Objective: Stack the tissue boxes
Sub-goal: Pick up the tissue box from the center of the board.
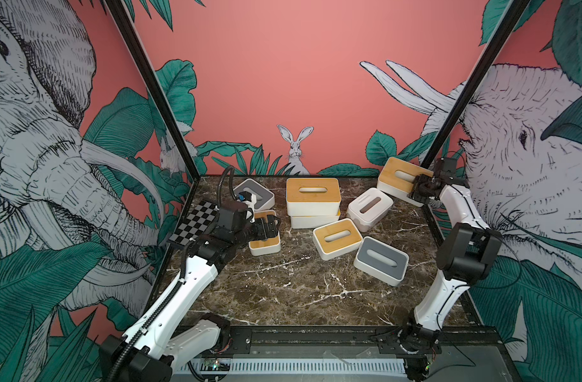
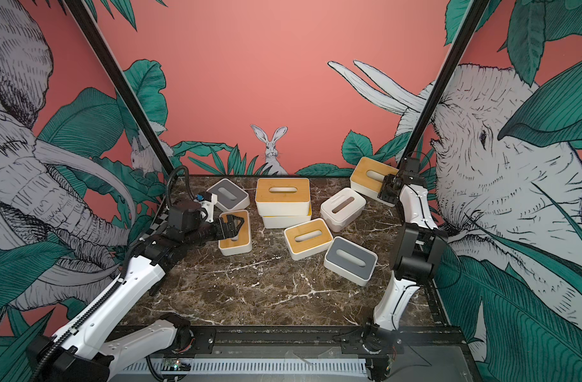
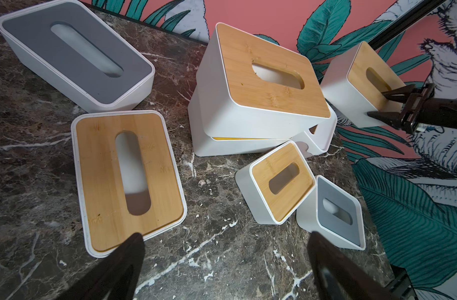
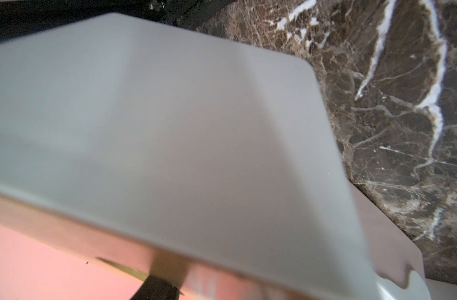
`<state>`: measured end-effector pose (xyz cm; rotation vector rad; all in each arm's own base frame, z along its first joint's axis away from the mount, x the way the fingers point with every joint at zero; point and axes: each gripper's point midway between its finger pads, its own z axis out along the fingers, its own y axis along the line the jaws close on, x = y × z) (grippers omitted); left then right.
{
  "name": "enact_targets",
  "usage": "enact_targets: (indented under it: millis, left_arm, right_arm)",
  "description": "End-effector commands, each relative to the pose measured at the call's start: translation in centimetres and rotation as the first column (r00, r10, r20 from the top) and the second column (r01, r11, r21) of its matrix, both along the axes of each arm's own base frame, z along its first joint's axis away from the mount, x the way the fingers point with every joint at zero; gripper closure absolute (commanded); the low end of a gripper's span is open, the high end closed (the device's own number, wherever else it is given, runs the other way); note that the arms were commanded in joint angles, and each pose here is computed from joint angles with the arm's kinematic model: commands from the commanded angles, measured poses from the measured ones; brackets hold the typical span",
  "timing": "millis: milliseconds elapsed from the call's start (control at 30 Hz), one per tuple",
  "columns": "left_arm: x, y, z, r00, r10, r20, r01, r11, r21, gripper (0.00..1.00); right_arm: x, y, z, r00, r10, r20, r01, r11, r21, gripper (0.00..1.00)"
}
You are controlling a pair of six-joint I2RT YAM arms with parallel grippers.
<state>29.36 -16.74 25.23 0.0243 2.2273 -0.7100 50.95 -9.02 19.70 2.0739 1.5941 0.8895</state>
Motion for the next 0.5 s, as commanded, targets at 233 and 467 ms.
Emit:
enact_targets:
  millis: [233,467]
  left_arm:
    - [0.6,-2.5,2.6,0.994,-0.062,0.088,0.077,0.982,-0.175,0.00]
    - [2.2,-5.3,3.6,0.985,-0.131,0.111,0.158,0.946,-0.283,0.01]
  right_arm:
    - [-2.0,3.6,6.4,0.976,0.106,0.188,-0.105,0.994,-0.011,0.73]
    - [-3.1,6.5,9.6,0.953,0.156,0.258,-0.158,0.987,-0.013,0.73]
